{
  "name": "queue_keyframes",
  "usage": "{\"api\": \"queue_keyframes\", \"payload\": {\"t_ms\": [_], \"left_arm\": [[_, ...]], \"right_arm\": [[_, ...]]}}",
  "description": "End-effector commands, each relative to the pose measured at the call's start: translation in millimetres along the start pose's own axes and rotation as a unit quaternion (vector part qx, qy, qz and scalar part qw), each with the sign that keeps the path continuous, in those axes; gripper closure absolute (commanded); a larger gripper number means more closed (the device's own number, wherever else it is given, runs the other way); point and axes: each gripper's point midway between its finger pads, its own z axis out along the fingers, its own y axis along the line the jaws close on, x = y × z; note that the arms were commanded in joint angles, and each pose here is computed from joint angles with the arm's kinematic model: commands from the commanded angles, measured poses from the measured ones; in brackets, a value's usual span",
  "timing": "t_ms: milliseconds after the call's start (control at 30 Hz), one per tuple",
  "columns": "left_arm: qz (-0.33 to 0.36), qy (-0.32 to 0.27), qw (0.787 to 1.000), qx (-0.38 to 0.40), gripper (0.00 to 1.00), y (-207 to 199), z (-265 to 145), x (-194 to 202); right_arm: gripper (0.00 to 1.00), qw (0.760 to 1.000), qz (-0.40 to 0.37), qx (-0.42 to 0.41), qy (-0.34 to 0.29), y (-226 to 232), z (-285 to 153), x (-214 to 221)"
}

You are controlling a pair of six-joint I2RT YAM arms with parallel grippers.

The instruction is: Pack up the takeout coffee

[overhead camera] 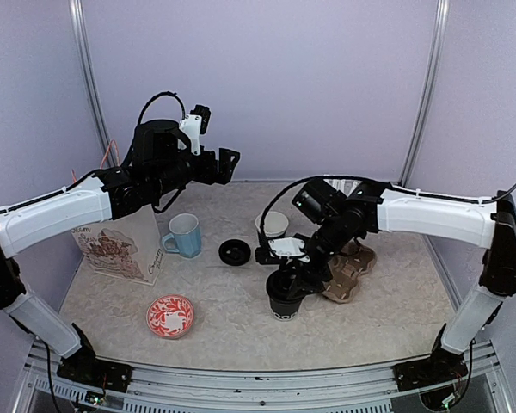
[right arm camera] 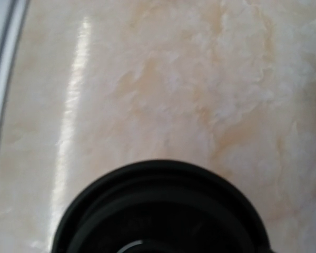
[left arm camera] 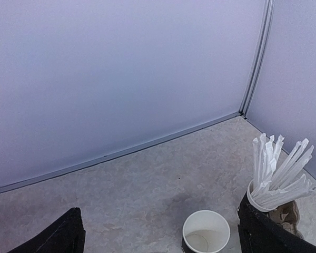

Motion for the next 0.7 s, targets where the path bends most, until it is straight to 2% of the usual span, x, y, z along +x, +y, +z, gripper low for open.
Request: {"api": "queue_keyframes", "payload": {"t_ms": [0,200,667], "left_arm": [[0.008,0.000,1.000,0.003,0.01,-2,-1,1],[0.014,0.006,1.000,-0.003,0.01,0,6,6],[0.018,0.019,1.000,-0.011,0.01,7,7,10]], "right_arm": [[0.27,1.000,-0.014,0.003,-0.022,27,-36,5],[0.27,0.999,0.018,0.013,-0.035,37,-71,36],[0.29,0.981,0.141,0.132,-0.020,2,-146,127]]}}
